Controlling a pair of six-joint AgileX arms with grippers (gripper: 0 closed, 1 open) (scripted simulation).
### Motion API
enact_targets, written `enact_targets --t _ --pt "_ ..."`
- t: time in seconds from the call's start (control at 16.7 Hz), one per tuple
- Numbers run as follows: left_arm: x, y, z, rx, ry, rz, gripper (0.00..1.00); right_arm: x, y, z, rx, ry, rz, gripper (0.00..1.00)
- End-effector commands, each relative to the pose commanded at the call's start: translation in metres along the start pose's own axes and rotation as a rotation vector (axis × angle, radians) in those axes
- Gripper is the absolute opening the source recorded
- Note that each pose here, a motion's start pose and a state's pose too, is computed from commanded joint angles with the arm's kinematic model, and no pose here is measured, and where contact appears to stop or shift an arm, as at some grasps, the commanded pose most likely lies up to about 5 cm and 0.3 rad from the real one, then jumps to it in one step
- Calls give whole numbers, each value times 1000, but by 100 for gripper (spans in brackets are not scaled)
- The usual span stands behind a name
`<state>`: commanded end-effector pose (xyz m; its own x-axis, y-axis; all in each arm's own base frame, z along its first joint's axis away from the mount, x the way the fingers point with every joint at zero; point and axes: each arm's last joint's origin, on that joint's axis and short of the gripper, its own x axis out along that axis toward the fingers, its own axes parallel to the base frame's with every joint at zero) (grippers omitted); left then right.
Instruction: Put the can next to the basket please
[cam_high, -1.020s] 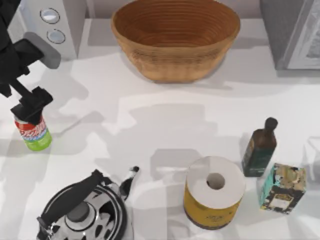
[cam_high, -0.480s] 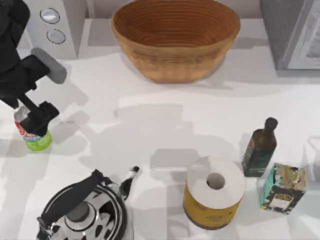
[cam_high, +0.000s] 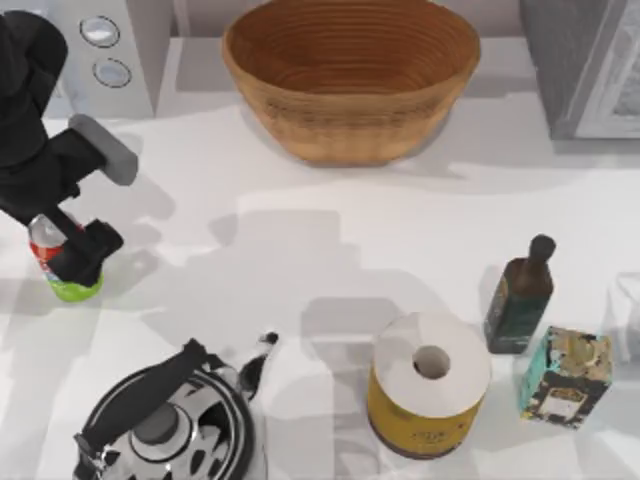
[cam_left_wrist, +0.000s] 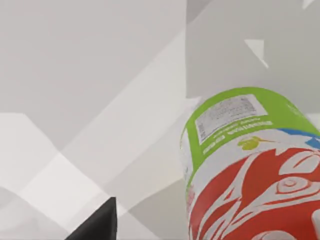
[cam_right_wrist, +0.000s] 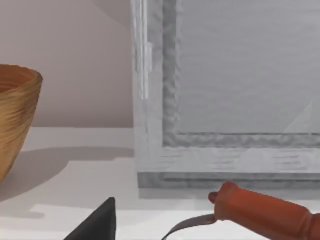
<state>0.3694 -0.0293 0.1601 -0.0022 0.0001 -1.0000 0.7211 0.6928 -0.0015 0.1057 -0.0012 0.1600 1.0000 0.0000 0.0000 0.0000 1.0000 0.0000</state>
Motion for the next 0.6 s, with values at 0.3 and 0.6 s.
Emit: enact_targets --t 0.3,0.6 --pt "0 0 0 0 0 0 55 0 0 0 0 0 0 100" --pt "0 0 0 0 0 0 17 0 0 0 0 0 0 100"
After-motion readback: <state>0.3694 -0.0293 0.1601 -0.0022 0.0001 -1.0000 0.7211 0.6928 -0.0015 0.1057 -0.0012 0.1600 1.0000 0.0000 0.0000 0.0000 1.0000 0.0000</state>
